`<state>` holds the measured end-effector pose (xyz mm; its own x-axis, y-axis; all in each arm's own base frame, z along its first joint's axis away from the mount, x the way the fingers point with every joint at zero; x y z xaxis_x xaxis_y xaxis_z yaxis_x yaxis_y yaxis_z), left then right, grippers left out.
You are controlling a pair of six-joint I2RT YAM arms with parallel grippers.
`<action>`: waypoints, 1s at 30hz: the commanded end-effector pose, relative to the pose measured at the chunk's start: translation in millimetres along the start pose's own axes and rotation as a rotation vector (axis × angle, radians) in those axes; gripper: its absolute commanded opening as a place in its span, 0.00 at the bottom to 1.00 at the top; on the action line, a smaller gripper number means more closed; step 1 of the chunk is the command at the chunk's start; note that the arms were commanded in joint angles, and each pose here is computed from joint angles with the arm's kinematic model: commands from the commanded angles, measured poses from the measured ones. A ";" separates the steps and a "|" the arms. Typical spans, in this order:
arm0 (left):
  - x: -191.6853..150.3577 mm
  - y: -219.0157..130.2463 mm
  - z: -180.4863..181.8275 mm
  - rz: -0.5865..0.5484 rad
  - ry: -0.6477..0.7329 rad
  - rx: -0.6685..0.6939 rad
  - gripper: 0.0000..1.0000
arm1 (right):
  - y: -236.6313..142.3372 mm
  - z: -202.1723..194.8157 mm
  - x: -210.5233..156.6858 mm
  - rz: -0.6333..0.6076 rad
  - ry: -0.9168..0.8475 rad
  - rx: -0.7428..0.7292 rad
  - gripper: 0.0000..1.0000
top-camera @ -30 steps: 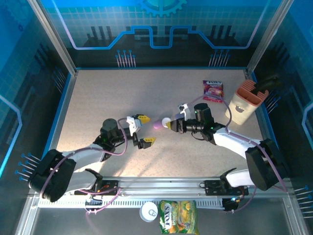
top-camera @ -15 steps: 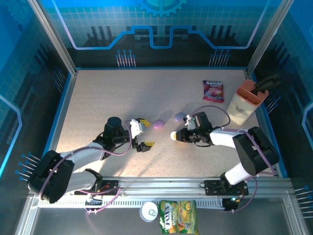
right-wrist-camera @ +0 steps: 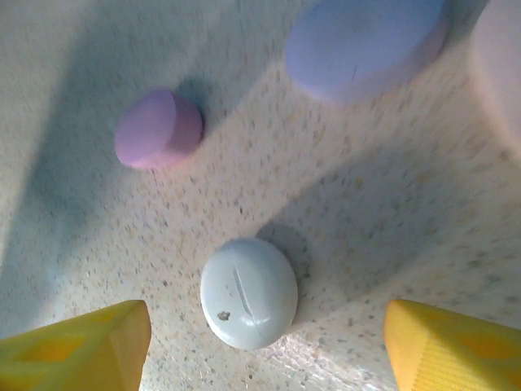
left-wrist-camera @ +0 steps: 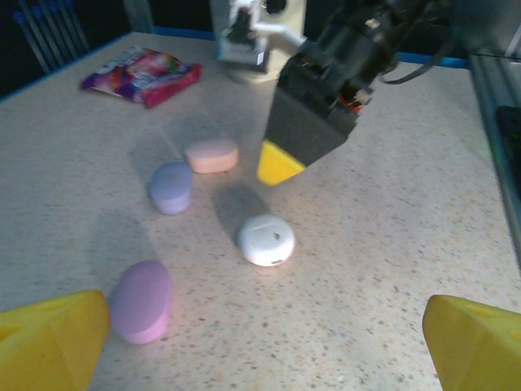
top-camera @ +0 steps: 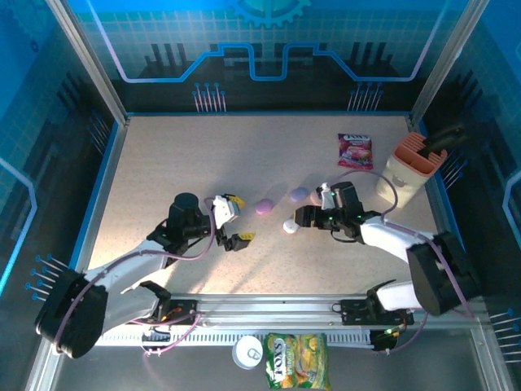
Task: Insert wireless bluetooth earbuds into charging case
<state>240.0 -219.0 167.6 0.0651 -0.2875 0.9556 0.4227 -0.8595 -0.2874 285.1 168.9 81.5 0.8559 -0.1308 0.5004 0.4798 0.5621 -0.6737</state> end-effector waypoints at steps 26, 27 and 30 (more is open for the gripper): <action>-75.5 -86.9 170.0 0.021 -0.247 1.016 0.99 | -73.0 -102.7 114.9 -0.675 -0.448 -0.518 1.00; -76.9 -85.7 171.6 0.034 -0.253 1.009 0.99 | -72.3 -104.9 116.6 -0.683 -0.449 -0.503 1.00; -80.2 -83.9 181.1 0.057 -0.261 1.003 0.99 | -63.7 -119.4 115.1 -0.688 -0.415 -0.475 1.00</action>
<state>345.2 -48.0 103.4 0.3234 -0.1482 0.9346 0.9404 -0.0594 -0.3348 363.6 26.8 99.8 0.3754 0.0621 0.9248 0.9242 0.0504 -0.3786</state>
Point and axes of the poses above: each hand's point on the last joint's axis, 136 mm out from that joint toward the fingers, its own y axis out along the fingers, its own z axis along the line the jaws close on, x = y × z, the point moved 1 cm from there along -y, back along the fingers, and after that the axes turned 1 degree about y, right-handed, at the moved point
